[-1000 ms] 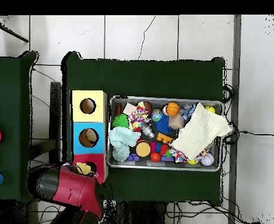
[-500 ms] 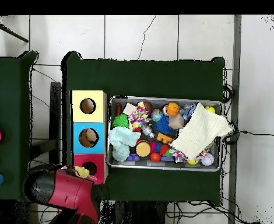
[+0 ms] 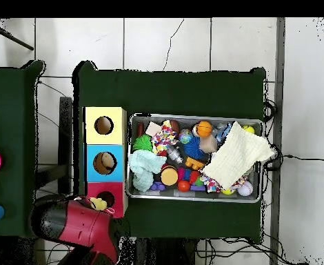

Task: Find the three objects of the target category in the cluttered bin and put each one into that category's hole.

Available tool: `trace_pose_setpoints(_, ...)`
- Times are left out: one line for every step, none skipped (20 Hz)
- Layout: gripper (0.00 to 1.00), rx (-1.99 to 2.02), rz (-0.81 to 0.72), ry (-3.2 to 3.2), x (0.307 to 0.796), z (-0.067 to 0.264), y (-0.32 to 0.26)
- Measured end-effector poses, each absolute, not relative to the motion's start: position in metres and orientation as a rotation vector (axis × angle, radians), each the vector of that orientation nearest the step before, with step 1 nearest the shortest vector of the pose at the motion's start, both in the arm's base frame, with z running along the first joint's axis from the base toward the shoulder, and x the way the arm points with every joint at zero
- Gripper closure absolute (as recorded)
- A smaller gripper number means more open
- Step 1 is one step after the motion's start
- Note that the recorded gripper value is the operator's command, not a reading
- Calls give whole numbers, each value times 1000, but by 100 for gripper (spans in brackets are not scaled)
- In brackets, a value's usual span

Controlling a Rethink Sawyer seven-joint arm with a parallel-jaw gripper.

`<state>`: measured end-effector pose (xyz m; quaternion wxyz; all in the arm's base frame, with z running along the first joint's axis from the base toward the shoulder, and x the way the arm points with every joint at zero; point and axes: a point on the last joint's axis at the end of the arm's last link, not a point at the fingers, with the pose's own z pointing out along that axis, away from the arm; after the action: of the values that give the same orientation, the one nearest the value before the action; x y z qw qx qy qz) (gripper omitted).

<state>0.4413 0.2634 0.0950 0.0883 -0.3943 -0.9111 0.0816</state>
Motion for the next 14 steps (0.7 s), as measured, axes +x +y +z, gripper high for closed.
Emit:
trace_pose_setpoints(100,-1175,246,-2711,441,95,262)
trace_pose_setpoints(100,-1177,248,-2710,441,94,262)
trace_pose_setpoints(100,-1178,251,-2710,441,94,261)
trace_pose_setpoints(100,-1182,258,-2708,441,93,259)
trace_pose_setpoints(100,-1186,265,-2707,441,93,256)
trace_pose_setpoints(100,-1189,268,-2706,441,93,255)
trace_pose_setpoints(100,-1192,272,-2706,441,93,254)
trace_pose_setpoints(100,-1193,276,-2706,441,92,252)
trace_pose_setpoints(100,-1195,281,-2706,441,92,250)
trace_pose_setpoints(0,-1189,315,-2713,439,92,242)
trace_pose_setpoints(0,-1188,318,-2713,439,92,241)
trace_pose_setpoints(0,-1187,321,-2713,439,92,240)
trace_pose_setpoints(0,-1186,324,-2714,438,92,239)
trace_pose_setpoints(0,-1183,339,-2714,437,93,235)
